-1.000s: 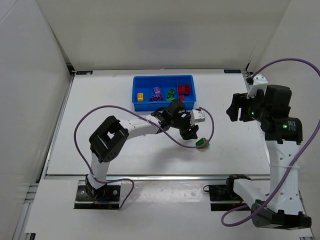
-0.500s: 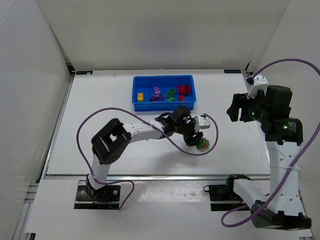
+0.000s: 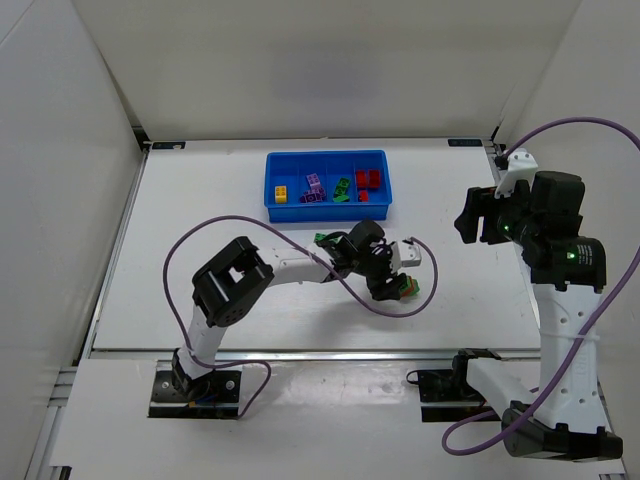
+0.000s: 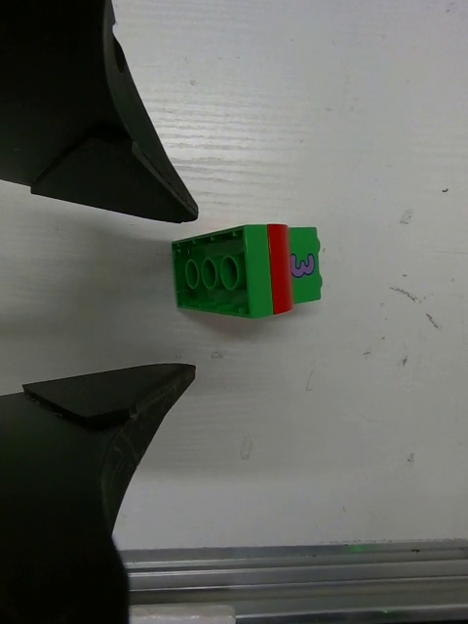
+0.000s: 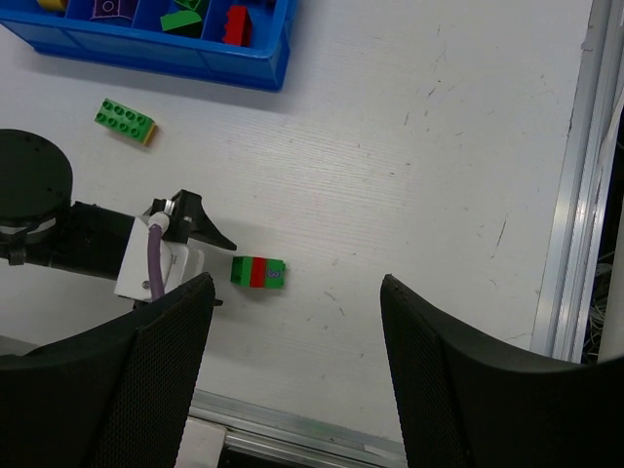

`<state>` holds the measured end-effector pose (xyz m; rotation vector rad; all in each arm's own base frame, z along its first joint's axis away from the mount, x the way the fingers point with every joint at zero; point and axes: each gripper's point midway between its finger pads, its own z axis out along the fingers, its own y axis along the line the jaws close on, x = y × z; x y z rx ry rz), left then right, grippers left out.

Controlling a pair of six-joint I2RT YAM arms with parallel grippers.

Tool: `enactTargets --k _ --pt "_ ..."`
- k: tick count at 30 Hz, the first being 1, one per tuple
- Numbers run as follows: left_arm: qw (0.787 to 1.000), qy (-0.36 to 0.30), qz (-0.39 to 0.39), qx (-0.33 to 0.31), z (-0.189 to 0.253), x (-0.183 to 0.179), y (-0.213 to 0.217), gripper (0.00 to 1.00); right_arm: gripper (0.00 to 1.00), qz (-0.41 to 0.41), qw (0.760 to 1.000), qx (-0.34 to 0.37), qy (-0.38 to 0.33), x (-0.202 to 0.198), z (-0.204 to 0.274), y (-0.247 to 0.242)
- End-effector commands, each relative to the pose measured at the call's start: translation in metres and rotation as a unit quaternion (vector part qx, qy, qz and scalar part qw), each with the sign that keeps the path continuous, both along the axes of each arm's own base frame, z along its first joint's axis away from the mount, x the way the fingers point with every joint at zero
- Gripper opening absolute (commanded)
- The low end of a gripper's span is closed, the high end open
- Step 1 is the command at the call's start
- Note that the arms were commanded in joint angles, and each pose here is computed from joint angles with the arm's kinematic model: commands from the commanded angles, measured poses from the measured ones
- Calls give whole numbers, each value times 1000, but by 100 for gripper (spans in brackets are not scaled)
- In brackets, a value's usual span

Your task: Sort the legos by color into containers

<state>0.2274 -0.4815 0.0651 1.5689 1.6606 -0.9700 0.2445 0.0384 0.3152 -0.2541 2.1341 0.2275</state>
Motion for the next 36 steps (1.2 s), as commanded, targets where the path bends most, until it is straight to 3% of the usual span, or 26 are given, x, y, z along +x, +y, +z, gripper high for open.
enactTargets --k 1,15,28,36 --pt "1000 -15 2 -4 7 5 -9 70 73 -2 1000 -3 -15 2 4 -2" --pt "1000 -23 -1 -4 0 12 -22 70 73 -3 1000 -7 -11 -1 1 -3" --pt "1000 -29 5 -6 -1 20 -28 58 72 0 1000 -6 -9 0 0 -2" --pt "999 -32 3 -5 -3 21 -30 56 72 -2 1000 -7 -7 0 -2 -3"
